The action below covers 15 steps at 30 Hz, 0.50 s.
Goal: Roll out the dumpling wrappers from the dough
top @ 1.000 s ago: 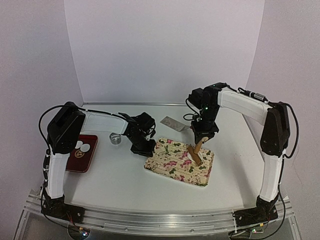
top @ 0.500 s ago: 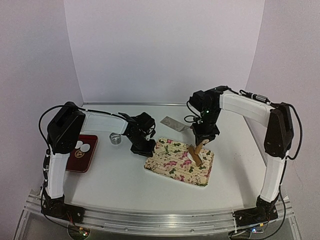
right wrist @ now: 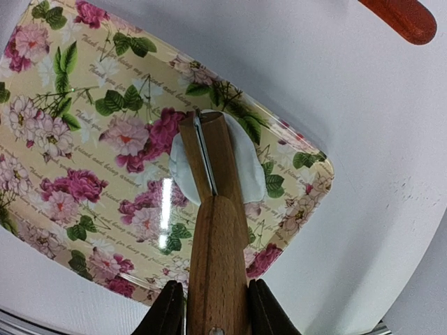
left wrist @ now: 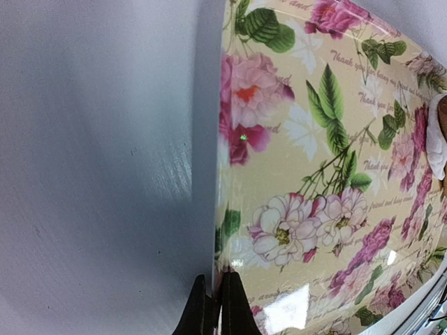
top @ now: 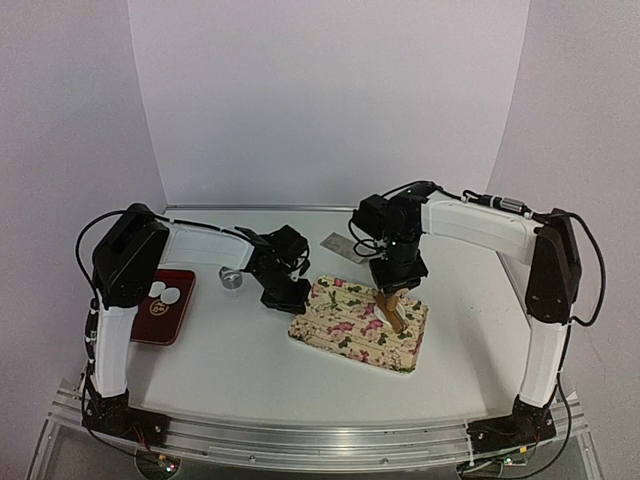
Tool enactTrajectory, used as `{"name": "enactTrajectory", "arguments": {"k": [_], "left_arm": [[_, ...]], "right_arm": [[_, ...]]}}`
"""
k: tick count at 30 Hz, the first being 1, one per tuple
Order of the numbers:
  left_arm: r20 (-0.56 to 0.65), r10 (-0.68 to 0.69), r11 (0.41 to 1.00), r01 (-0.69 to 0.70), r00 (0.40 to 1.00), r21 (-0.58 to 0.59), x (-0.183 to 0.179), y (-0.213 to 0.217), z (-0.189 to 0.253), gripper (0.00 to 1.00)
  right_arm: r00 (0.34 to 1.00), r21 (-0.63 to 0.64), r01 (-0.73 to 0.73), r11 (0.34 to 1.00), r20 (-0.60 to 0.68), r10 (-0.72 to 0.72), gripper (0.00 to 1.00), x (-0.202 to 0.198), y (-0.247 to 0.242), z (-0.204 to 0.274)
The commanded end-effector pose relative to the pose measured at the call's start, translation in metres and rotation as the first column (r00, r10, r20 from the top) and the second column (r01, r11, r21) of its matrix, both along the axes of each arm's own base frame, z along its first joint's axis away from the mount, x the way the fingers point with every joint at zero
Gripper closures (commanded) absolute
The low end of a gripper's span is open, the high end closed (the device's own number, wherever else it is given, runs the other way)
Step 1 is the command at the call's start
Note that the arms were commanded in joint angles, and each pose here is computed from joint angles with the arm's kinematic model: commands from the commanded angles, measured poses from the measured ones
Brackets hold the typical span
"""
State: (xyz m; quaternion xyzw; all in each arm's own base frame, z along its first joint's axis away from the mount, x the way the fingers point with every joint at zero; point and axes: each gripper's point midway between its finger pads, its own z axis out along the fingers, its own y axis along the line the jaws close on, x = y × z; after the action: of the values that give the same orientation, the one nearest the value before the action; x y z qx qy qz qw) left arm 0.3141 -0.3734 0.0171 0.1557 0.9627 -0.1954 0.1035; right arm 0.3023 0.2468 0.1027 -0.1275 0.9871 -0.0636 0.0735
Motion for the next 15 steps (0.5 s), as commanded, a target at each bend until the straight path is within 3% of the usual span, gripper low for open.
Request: {"name": "enactTrajectory", "arguments": {"k": [1, 6, 15], "left_arm": [[-0.016, 0.025, 0.999, -0.025, 1.0, 0.022, -0.008, 0.008, -0.005, 1.0], [-0.022, 0.036, 0.999, -0.036, 0.999, 0.03, -0.011, 0.013, -0.007, 1.0], [-0.019, 0.067, 0.987, -0.064, 0.998, 0.145, -0.024, 0.047, -0.02, 1.0]], "right_arm": [[0.986, -0.105, -0.014, 0.994, -0.166, -0.003, 1.0, -0.027, 0.005, -0.077], [0.986, -0.145, -0.005, 0.989, -0.167, -0.019, 1.0, -0.031, 0.007, -0.089], [0.986, -0.217, 0.066, 0.974, -0.137, -0.098, 1.0, -0.03, -0.014, -0.091]]}}
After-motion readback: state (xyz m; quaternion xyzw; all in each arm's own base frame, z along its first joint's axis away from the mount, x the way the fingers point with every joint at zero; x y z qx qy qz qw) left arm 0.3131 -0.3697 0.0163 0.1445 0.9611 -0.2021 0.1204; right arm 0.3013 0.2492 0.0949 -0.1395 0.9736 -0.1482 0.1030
